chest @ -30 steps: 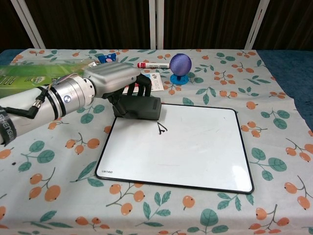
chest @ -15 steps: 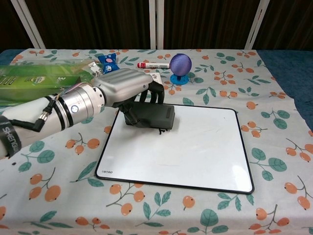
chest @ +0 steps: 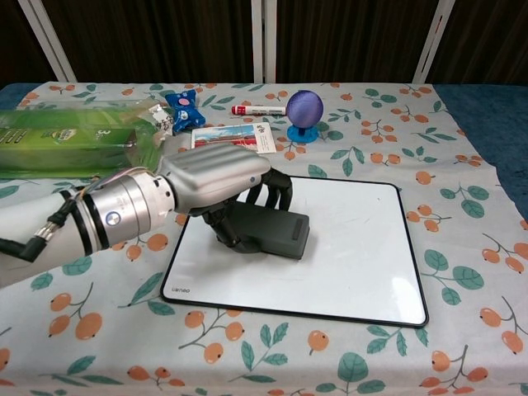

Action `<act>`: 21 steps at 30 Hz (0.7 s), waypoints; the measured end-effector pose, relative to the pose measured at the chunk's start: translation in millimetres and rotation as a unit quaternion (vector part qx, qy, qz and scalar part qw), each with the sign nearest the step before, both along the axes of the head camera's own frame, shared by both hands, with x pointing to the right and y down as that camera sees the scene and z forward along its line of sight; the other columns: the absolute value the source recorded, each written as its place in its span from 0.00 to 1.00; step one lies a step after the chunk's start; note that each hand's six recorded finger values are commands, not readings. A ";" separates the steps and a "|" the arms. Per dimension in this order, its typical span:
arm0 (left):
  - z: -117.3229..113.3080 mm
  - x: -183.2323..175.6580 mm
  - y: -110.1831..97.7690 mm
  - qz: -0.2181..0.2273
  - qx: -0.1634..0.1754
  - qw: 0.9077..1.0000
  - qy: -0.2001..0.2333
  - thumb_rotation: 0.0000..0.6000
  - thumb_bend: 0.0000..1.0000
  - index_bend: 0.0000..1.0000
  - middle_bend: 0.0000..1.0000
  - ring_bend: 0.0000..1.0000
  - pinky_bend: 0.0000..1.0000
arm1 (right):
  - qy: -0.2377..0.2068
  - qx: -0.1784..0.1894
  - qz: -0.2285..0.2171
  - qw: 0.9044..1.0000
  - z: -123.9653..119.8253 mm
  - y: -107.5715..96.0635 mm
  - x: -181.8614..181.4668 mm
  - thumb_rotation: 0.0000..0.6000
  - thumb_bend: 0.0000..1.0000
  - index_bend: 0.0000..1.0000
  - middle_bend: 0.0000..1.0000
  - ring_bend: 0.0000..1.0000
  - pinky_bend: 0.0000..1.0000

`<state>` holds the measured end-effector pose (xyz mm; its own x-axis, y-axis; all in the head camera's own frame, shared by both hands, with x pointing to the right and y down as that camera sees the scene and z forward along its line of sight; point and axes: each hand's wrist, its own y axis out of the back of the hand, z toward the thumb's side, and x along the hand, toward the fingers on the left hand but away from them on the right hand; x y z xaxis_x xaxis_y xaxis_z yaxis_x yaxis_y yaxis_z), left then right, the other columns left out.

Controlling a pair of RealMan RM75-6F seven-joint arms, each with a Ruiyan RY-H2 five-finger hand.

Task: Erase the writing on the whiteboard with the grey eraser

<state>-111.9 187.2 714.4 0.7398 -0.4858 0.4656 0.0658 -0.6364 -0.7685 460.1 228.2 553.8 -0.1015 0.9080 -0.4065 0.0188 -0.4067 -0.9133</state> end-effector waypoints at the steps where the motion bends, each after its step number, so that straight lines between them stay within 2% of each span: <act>1: -1.5 -1.4 1.5 0.002 -0.001 1.000 -0.001 1.00 0.37 0.63 0.63 0.58 0.58 | 0.000 0.000 0.000 1.000 -0.1 -0.2 -0.2 1.00 0.26 0.00 0.00 0.00 0.00; 9: -4.1 -0.7 -8.1 -0.016 0.014 1.000 0.005 1.00 0.37 0.63 0.63 0.58 0.58 | 0.000 -0.001 -0.004 1.000 0.5 1.4 -3.8 1.00 0.26 0.00 0.00 0.00 0.00; 21: 26.2 8.0 -37.6 -0.056 0.033 0.998 -0.018 1.00 0.37 0.63 0.63 0.57 0.58 | 0.002 0.006 0.001 1.000 -6.3 0.4 -0.6 1.00 0.26 0.00 0.00 0.00 0.00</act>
